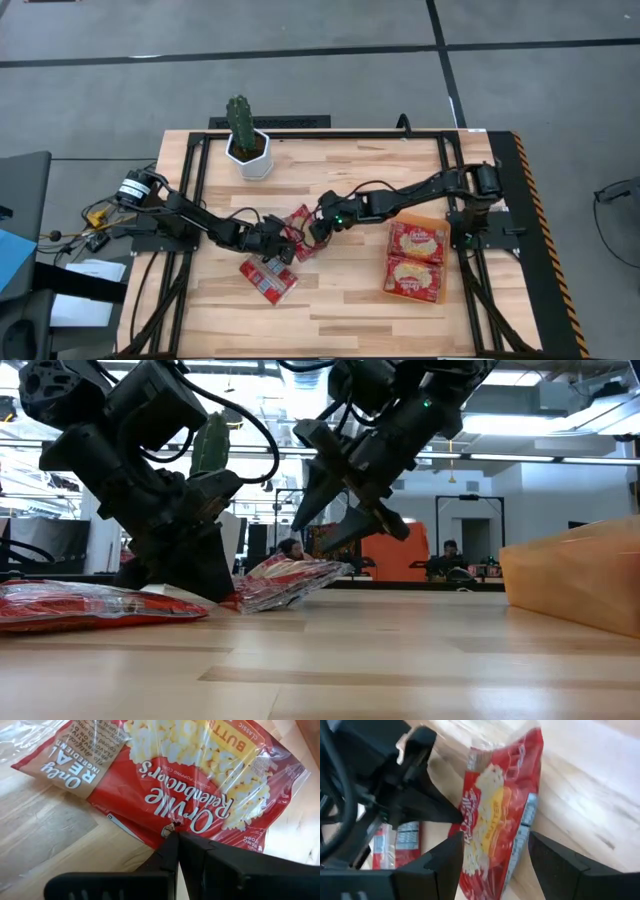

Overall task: Sort popcorn bags into baskets
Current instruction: Put the popcorn bag into the orange bin

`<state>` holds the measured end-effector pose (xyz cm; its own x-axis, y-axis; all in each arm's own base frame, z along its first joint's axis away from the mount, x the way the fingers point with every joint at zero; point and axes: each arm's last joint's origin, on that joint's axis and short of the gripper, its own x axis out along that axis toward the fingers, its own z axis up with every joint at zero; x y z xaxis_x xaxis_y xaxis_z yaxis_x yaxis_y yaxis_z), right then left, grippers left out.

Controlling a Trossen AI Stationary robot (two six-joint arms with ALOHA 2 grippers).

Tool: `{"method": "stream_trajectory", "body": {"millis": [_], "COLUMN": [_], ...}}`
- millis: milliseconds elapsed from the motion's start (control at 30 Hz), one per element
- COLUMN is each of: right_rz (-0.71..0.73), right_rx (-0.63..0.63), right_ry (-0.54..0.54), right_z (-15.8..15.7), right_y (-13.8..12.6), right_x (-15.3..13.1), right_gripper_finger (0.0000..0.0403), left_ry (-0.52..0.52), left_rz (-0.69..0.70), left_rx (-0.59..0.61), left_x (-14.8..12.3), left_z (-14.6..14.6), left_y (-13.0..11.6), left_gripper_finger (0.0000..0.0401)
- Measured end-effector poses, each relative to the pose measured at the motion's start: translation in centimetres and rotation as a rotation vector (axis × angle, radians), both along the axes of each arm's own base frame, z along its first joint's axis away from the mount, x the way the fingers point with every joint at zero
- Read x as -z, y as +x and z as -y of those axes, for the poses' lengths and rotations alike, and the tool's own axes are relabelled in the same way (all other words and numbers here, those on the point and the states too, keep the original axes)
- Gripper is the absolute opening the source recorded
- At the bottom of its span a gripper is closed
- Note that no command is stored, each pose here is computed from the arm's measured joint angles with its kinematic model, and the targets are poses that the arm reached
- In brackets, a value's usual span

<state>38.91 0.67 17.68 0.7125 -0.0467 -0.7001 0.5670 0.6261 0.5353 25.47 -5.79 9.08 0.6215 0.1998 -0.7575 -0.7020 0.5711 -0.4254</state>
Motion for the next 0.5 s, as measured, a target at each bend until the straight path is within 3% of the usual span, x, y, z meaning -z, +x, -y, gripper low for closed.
{"method": "stream_trajectory", "body": {"millis": [333, 500], "right_rz": [-0.003, -0.015], "right_rx": [-0.046, -0.09], "right_ry": [-0.047, 0.008], "right_z": [1.1, 1.4], "right_y": [0.1, 0.6], "right_x": [0.1, 1.7], "right_gripper_finger": [0.0245, 0.0245], "left_ry": [0.003, 0.004], "left_rz": [-0.002, -0.002], "left_rx": [0.002, 0.002], "left_x": [0.0, 0.0], "left_z": [0.0, 0.0], "left_y": [0.0, 0.0], "left_gripper_finger": [0.0, 0.0]}}
